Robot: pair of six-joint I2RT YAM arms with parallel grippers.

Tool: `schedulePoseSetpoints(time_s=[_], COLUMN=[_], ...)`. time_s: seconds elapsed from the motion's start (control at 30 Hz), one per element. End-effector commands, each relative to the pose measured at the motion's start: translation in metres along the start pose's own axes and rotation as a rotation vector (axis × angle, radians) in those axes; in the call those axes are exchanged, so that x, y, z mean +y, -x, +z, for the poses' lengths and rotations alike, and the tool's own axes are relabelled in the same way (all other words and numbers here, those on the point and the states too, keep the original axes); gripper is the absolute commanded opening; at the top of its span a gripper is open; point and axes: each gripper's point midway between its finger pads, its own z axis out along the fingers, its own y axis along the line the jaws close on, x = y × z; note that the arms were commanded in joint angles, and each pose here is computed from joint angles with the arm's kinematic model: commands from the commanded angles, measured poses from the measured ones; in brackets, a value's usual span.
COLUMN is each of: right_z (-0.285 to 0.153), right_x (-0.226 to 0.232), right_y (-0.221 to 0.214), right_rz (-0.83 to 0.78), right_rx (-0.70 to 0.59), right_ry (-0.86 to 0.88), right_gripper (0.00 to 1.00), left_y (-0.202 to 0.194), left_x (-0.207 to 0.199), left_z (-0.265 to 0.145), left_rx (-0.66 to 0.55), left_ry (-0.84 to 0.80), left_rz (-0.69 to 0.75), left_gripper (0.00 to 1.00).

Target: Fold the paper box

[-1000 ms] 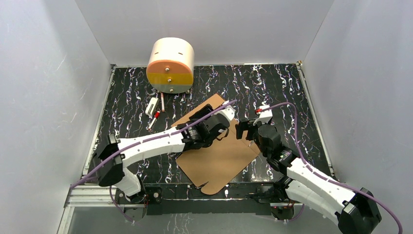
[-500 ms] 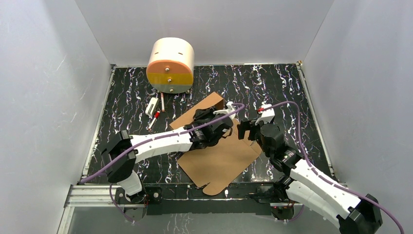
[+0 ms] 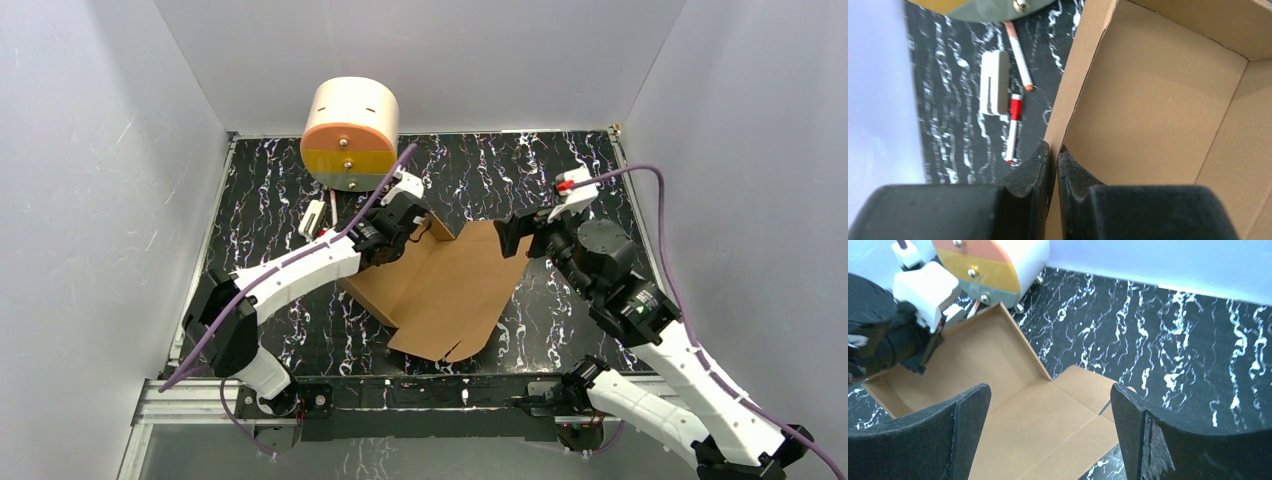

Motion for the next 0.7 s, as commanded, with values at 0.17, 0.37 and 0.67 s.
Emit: schedulePoseSetpoints(time_s=[0.17, 0.37, 0.67], right_z=[-0.001, 0.008, 0.037], right_x=[0.008, 0.019, 0.043], right_y=[0.057, 0.072, 0.070], right_rz=[-0.115, -0.149, -0.187], right_rx=[0.035, 0.050, 0.144], right_ry=[0.016, 0.055, 0.141], right_gripper=[0.99, 0.99, 0.98], left_y=[-0.053, -0.093, -0.099], left_x=[-0.014, -0.027, -0.070], left_z=[0.003, 0.018, 0.025], left_rx=[0.192, 0.274, 0.331], left_ry=[-0.169, -0.195, -0.290], left_rz=[-0.511, -0.743, -1.090], left_gripper=[0.00, 0.00, 0.00])
